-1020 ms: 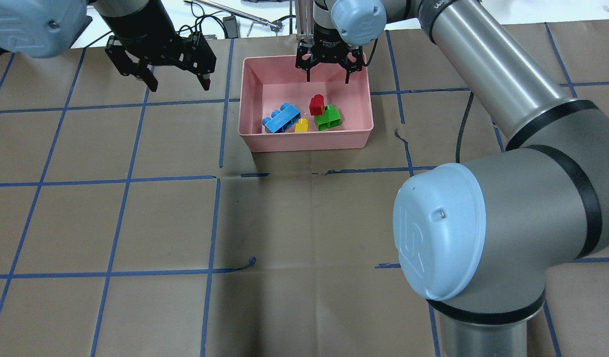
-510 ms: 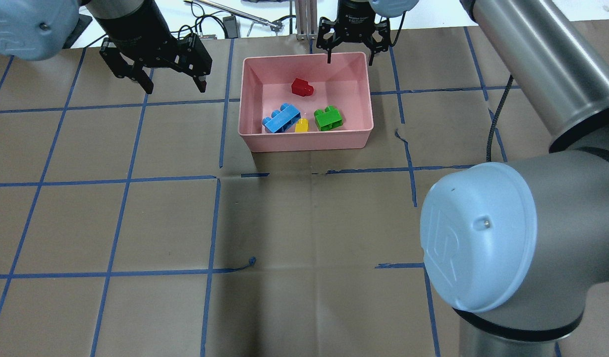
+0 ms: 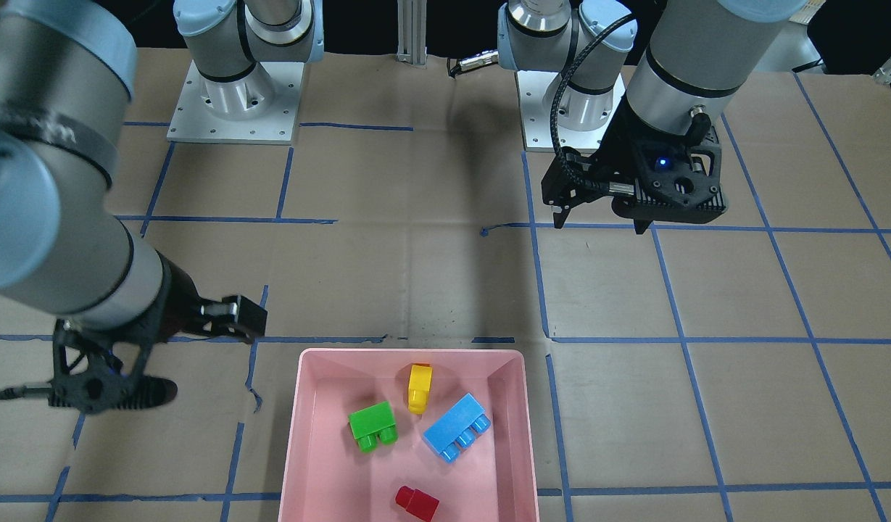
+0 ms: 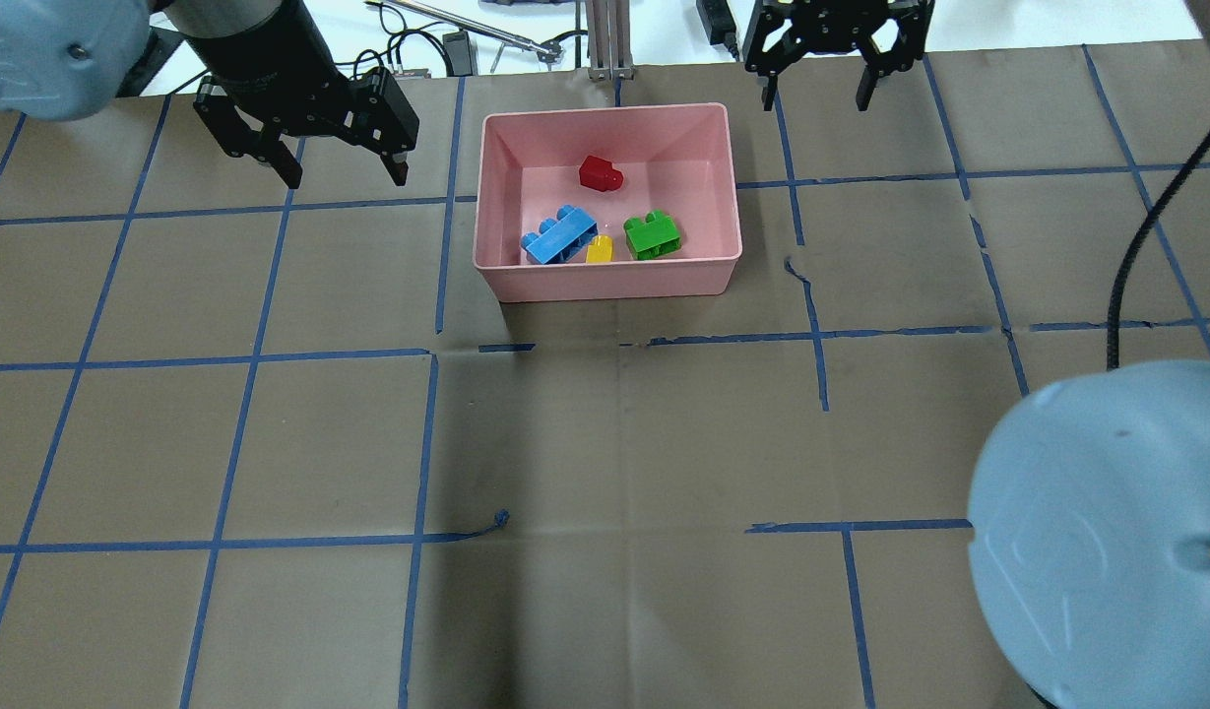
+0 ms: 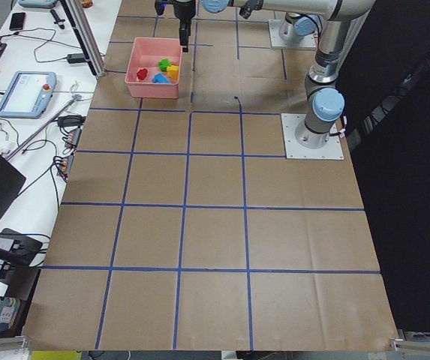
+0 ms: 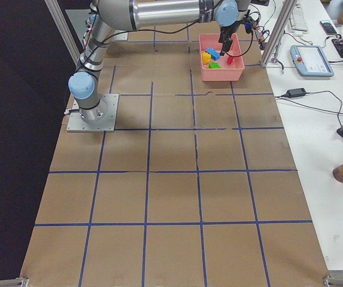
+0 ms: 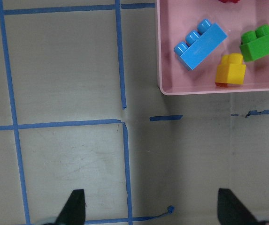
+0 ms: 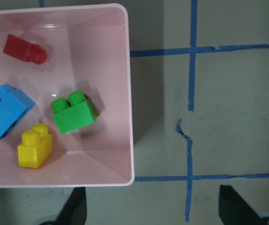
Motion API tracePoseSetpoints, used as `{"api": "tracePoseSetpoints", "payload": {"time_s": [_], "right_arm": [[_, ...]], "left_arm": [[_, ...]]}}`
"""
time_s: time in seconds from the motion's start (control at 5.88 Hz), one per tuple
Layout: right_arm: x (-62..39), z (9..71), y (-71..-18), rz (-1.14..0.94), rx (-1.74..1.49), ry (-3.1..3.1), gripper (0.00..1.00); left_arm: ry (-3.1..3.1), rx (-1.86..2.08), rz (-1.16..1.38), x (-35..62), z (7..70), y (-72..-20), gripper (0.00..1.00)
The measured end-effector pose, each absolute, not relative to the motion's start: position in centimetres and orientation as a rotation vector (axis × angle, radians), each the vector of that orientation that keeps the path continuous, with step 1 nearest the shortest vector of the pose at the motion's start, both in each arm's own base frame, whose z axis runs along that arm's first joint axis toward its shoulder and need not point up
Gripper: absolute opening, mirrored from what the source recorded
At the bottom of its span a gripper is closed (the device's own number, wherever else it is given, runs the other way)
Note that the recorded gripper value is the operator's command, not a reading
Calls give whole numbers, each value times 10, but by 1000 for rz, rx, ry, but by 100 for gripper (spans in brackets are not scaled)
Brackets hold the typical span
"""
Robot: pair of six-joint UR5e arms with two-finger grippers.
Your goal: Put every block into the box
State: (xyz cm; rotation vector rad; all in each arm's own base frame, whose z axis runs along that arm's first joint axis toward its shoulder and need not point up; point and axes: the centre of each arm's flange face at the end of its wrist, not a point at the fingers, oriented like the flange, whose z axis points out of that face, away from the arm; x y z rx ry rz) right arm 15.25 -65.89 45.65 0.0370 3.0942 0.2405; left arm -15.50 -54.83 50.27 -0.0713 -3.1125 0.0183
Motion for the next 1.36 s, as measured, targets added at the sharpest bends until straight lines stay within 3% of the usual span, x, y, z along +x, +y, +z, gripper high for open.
{"api": "tracePoseSetpoints", "payload": {"time_s": [0.51,1.36], "right_arm": [[133,491,-537,210,82,3112,99],[132,491,-501,112,94,3136,99]], "left_arm": [[-3115,-69,10,-154,503,-547,100],[-3127,-69,3,-153,504,-546,100]]}}
